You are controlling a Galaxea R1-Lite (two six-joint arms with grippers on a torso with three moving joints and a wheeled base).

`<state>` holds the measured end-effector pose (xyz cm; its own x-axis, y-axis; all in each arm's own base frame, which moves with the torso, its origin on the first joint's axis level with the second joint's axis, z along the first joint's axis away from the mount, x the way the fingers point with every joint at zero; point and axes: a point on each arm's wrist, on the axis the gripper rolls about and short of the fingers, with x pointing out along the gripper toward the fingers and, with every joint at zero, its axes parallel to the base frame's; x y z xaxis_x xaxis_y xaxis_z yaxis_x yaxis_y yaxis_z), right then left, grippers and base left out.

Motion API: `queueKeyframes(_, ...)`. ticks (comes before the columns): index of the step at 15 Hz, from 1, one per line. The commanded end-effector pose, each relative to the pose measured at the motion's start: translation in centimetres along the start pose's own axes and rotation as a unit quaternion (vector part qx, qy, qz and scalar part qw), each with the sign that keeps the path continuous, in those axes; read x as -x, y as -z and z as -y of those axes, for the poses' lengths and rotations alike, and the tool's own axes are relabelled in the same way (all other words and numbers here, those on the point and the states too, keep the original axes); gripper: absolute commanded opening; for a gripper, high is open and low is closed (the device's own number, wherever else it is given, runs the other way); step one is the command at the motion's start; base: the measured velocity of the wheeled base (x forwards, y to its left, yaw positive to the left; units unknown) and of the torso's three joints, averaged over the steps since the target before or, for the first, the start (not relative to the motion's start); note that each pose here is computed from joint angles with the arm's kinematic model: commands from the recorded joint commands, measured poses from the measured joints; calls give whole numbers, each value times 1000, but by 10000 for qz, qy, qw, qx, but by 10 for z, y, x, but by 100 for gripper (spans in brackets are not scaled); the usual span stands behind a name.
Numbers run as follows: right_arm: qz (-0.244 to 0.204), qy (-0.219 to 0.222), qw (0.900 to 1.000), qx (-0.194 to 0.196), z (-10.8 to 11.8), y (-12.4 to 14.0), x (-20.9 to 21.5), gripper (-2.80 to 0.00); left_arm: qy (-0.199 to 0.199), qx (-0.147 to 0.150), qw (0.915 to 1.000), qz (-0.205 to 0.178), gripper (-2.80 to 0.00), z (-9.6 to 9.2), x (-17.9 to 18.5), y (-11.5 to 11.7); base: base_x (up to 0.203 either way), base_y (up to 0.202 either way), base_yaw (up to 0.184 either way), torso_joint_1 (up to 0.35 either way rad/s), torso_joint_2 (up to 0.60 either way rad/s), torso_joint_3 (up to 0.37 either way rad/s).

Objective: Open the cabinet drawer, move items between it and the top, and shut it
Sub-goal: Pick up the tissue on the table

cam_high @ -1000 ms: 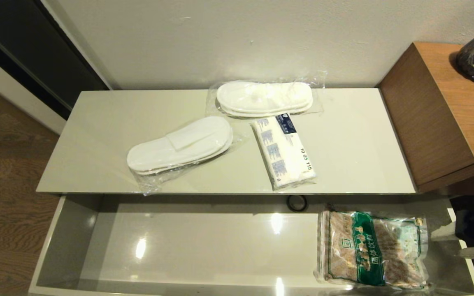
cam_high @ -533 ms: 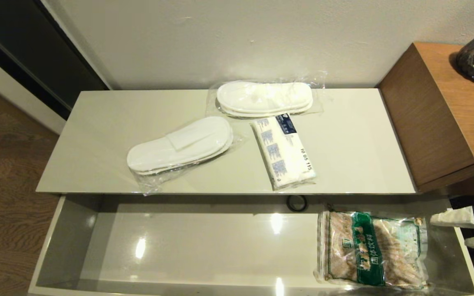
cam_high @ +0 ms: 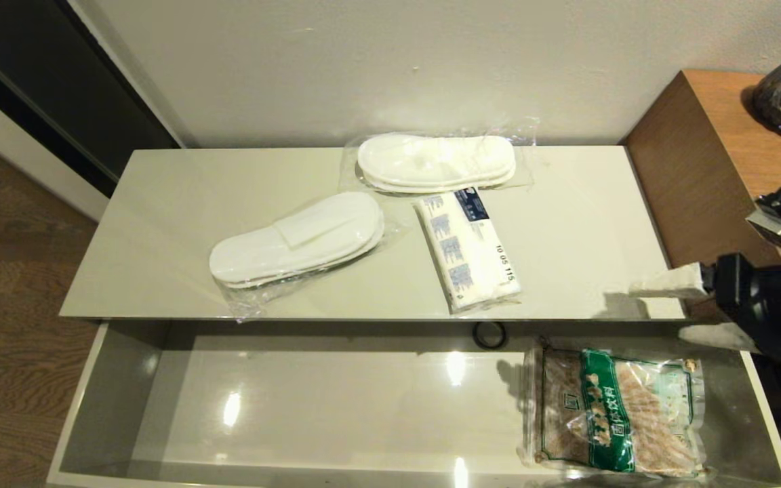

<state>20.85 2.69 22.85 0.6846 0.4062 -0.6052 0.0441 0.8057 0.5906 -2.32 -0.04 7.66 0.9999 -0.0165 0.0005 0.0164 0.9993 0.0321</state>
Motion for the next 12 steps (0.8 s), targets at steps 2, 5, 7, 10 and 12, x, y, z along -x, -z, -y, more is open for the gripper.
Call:
queueKeyframes(2,-268,20,9996,82,-7,-17,-60,0,14,7,10000,8,-280,0,0,0,0,0,0,0,0,0)
queueKeyframes(5,60,-174,9993,331,-33,-47,-93,0,18,7,10000,-10,-280,0,0,0,0,0,0,0,0,0)
queueKeyframes(7,41,-408,9975,572,-58,-49,-111,0,16,7,10000,-9,-280,0,0,0,0,0,0,0,0,0)
queueKeyframes(10,-41,-391,9964,751,-76,-37,-124,0,25,8,10000,-33,-280,0,0,1,0,0,0,0,0,0)
queueKeyframes(12,18,-275,9959,858,-85,-28,-126,-280,20,8,10000,-25,-280,0,0,0,0,0,0,0,0,0)
